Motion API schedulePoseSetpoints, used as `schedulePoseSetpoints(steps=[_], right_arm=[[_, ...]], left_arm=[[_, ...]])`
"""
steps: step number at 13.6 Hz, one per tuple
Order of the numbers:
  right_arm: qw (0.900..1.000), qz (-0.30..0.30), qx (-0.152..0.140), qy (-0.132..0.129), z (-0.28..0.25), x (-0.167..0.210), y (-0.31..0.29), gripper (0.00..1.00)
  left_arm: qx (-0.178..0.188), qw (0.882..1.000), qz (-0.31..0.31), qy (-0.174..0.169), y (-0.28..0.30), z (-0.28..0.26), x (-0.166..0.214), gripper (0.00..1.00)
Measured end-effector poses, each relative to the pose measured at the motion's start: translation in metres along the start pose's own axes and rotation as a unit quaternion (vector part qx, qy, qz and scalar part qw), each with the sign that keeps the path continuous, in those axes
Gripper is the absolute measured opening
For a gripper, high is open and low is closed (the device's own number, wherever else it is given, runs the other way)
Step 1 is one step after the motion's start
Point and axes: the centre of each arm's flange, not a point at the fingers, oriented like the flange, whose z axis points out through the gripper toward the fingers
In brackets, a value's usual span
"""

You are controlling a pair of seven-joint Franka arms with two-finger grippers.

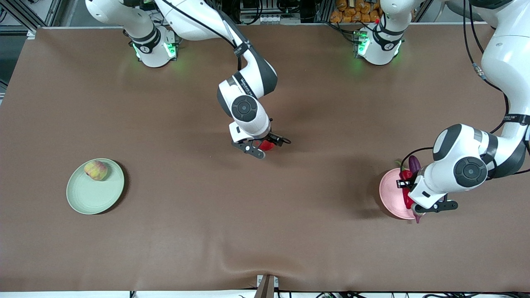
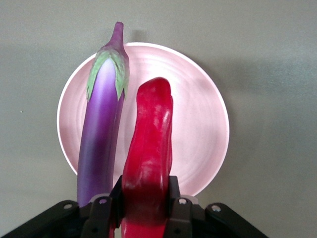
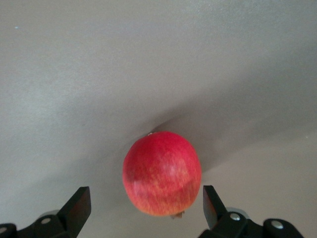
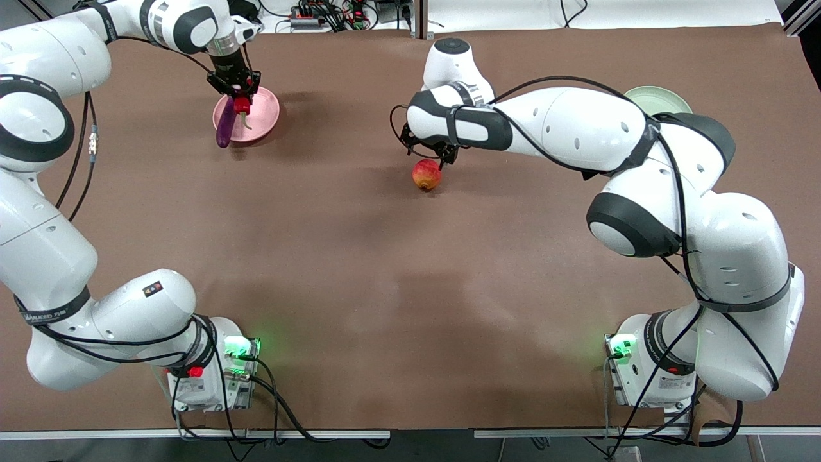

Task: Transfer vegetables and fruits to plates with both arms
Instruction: 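Place the chili on the pink plate while the right gripper carries the apple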

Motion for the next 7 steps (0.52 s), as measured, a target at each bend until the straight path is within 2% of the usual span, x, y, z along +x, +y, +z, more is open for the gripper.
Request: schedulePoseSetpoints(steps=[1, 2, 3, 5, 7], right_arm=[[1.000, -0.003, -0.003, 0.003, 0.005, -0.001, 0.001, 1.00], [1.000, -0.007, -0.009, 0.005, 0.011, -0.004, 0.001, 0.95], [1.000, -0.014, -0.016, 0.010, 0.017, -0.008, 0.002, 0.94], [0.999, -0.024, -0.023, 0.017, 0.023, -0.013, 0.001, 0.75], [0.999, -0.026, -0.023, 0.020, 0.020, -0.012, 0.000, 0.72]], left_arm=[[-0.003, 1.000, 0.000, 0.004, -0.001, 0.003, 0.000, 0.37], [-0.006, 1.000, 0.000, 0.008, -0.002, 0.005, 0.000, 0.37], [-0.008, 1.000, -0.003, 0.010, -0.006, 0.007, 0.001, 0.43], [-0.012, 1.000, -0.010, 0.013, -0.015, 0.008, 0.002, 0.63], [-0.013, 1.000, -0.015, 0.015, -0.020, 0.008, 0.004, 0.85]])
